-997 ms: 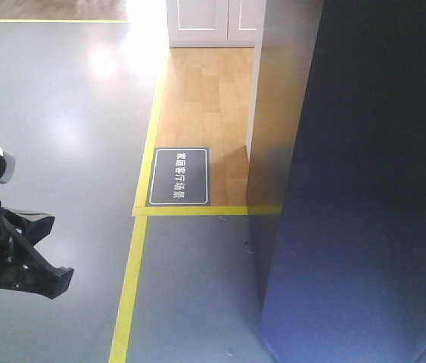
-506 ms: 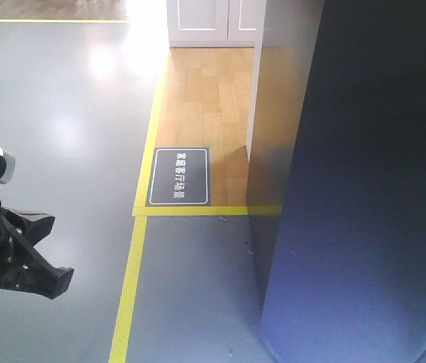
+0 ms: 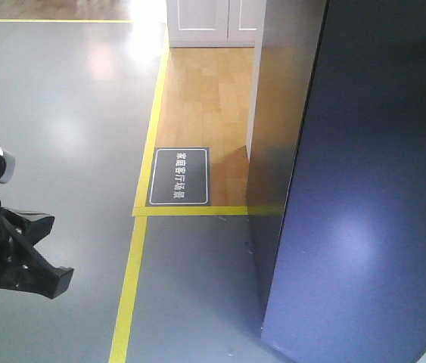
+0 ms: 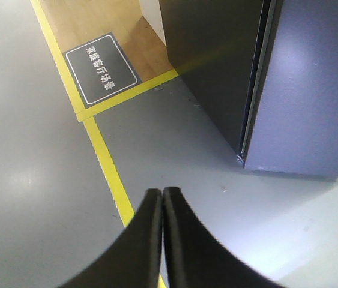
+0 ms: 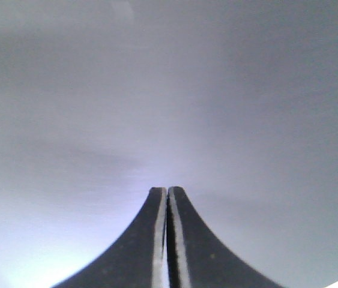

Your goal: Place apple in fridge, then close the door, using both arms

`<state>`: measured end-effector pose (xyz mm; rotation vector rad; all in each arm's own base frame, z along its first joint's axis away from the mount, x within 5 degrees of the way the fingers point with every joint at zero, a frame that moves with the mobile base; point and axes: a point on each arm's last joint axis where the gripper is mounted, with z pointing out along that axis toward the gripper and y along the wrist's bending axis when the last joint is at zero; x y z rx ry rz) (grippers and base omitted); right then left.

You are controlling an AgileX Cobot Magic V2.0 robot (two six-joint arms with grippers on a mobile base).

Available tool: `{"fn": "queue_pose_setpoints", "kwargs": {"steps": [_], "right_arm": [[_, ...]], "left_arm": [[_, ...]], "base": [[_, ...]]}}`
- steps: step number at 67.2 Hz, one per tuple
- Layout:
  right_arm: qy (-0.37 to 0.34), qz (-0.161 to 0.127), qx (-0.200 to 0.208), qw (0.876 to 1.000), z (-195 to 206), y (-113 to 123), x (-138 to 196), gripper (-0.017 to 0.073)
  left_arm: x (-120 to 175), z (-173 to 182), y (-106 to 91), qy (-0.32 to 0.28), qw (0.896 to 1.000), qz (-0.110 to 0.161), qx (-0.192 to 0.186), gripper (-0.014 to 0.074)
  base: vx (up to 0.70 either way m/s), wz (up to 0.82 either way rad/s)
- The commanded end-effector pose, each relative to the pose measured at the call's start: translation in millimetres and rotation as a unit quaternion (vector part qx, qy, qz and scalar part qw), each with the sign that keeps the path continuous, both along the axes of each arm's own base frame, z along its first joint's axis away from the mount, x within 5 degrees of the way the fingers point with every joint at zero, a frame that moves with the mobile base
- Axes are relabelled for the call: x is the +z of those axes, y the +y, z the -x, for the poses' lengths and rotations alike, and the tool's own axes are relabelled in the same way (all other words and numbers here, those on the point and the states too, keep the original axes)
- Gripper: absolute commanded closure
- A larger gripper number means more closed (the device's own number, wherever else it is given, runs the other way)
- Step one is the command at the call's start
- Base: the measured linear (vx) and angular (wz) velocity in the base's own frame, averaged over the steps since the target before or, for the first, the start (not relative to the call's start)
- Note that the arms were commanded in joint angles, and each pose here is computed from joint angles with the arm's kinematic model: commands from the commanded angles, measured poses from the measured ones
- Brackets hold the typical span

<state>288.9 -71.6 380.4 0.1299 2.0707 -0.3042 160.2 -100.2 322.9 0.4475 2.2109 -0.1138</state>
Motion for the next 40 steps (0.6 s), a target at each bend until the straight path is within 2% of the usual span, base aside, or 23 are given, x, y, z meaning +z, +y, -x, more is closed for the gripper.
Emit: {"fn": "queue_pose_setpoints", "kwargs": {"steps": [1,12,26,40], "right_arm": [[-0.06,-0.008,0.013,0.998,-10.0,-9.1,25.2,0.0562],[-0.077,-0.026,0.027,0.996,-31.1,-24.2,30.2,0.0562],[-0.102,-0.044,0.041,0.993,-62.2,-30.8,29.6,0.0562],[-0.134,-0.034,0.03,0.99,-93.9,-43.7,27.7,0.0562]], "left_arm": [[13.1,-0.9,-0.6,-0.035,0.999,0.019,-0.006,0.06],[13.1,-0.9,-0.6,-0.035,0.999,0.019,-0.006,0.06],[13.1,-0.9,-0.6,-0.035,0.999,0.019,-0.006,0.06],[13.1,-0.9,-0.6,-0.035,0.999,0.019,-0.006,0.06]], "base": [[0.0,0.0],[0.0,0.0],[0.0,0.0],[0.0,0.0]]}}
